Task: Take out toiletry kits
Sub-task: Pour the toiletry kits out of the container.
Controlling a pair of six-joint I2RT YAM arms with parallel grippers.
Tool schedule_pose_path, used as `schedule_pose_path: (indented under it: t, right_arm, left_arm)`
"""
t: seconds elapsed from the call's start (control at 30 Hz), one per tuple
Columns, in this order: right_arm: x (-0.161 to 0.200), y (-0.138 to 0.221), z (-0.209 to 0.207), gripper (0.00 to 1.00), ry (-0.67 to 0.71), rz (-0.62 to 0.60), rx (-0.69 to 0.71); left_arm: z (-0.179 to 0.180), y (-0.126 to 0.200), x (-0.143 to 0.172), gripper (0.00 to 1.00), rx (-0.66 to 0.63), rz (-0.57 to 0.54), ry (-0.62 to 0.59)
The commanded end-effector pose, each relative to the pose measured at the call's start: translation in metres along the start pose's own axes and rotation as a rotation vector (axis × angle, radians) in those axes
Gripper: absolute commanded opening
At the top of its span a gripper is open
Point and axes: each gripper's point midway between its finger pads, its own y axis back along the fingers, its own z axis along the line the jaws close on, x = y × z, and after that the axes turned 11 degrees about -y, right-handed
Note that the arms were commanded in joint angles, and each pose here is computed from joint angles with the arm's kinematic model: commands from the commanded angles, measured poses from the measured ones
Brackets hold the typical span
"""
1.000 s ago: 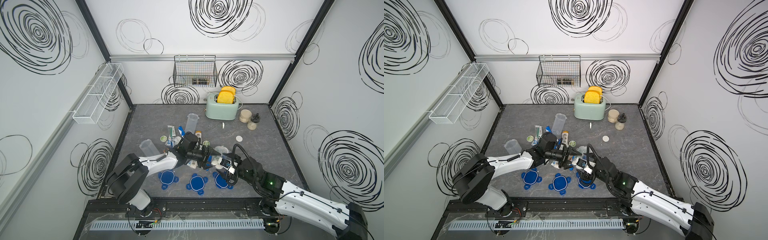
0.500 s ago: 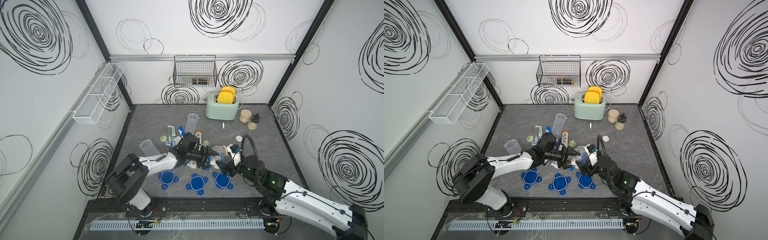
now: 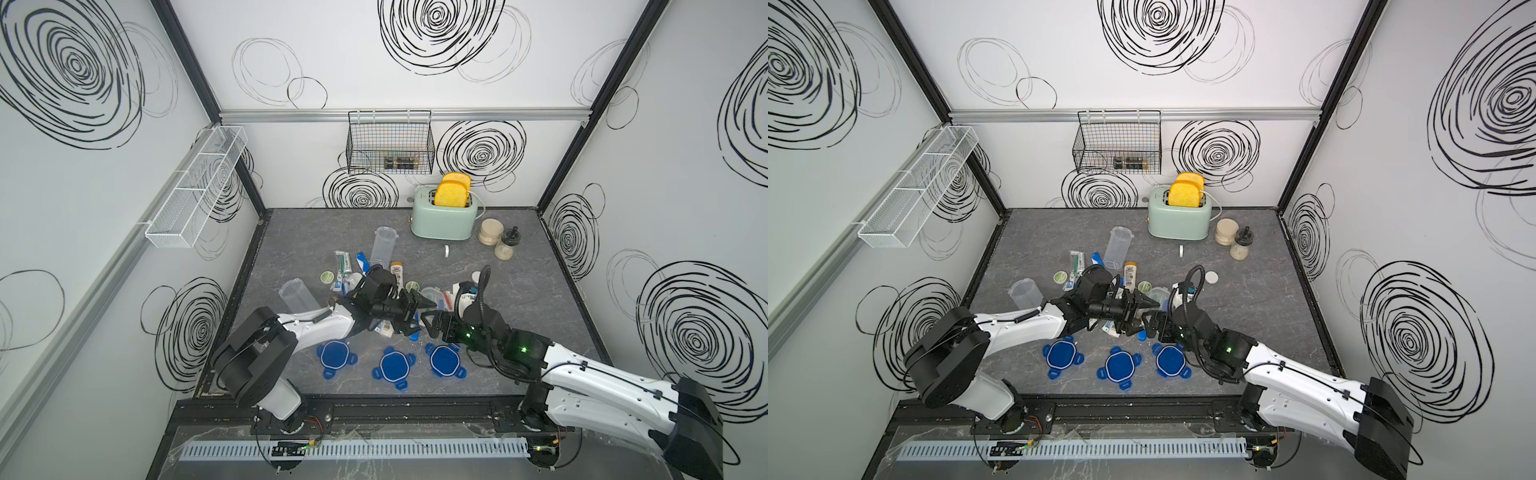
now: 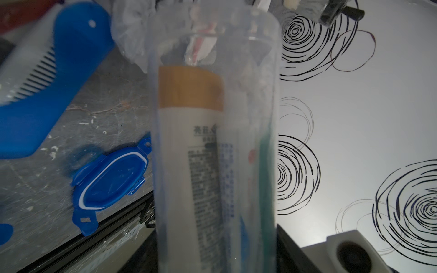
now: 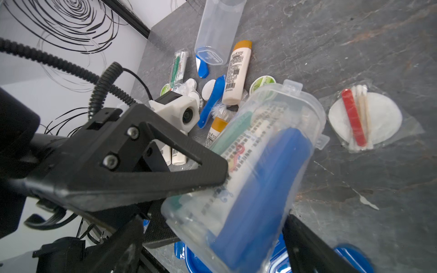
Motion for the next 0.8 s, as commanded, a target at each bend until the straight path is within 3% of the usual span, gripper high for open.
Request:
schedule_pose_path:
  t: [0.0,0.17,0.47,0.77]
  right_arm:
    - [-0.003,-0.002,0.018,0.93,-0.047,-0.009,-0.014]
    - [0.003,-0.012,0.012,0.92,-0.075,-0.004,0.033]
    - [-0.01,-0.021,-0.004,0.89,-0.063,-0.106,0.107]
    - [-0.018,-0.02,-0.013,0.71,-0.014,-0.162,0.141]
  left_arm:
    - [-0.032,0.004,0.011,0.12,0.092,0.021,-0.074]
    - [-0.032,0.001,0.013,0.13,0.091,0.021,-0.075]
    - [-0.036,-0.007,0.023,0.13,0.099,0.047,-0.08]
    - [-0.033,-0.01,0.031,0.14,0.095,0.061,-0.083]
